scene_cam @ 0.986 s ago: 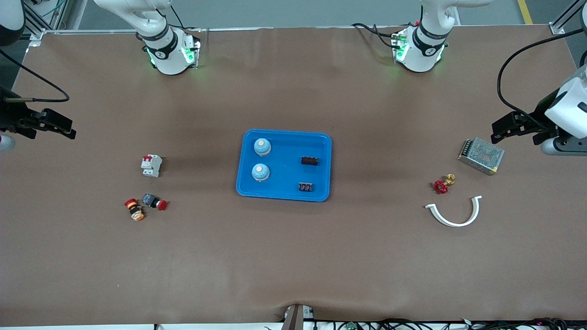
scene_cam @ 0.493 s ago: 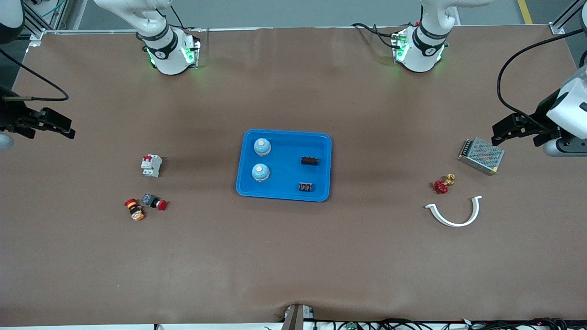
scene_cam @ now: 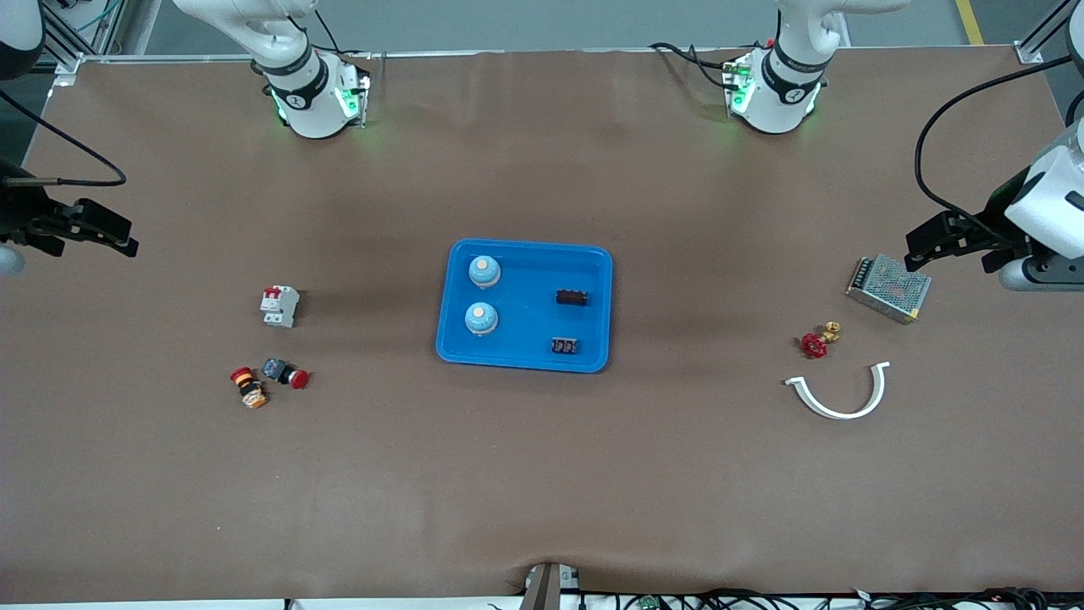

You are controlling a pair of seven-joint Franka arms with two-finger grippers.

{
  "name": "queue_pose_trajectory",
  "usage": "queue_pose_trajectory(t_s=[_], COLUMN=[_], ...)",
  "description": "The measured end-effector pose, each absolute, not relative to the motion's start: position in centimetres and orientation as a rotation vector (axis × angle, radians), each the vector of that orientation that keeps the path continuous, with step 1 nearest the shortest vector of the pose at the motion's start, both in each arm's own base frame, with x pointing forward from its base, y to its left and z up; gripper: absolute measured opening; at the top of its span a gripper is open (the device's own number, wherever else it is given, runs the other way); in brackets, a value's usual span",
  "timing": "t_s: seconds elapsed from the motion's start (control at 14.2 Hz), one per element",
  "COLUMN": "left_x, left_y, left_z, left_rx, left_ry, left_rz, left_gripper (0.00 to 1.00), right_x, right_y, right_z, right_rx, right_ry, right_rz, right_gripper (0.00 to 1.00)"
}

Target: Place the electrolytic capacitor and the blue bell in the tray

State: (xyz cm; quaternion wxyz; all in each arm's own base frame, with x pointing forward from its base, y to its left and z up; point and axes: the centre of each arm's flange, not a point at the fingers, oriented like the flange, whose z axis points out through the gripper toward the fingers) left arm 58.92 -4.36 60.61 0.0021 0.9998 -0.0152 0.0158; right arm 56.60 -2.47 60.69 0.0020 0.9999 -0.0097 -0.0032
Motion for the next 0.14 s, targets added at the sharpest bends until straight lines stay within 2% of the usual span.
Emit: queue_pose_trajectory(t_s=[0.14], left_x=[58.97], left_y=[-4.37], left_z=[60.53], left_rx=[3.137], left_ry=[-0.048], left_rz=[0.050], left_gripper=[1.00], right_x=[56.63], right_y=[-2.46], right_z=[60.71], right_rx=[3.137], right_ry=[-0.030], right_rz=[-0.006], right_gripper=[1.00])
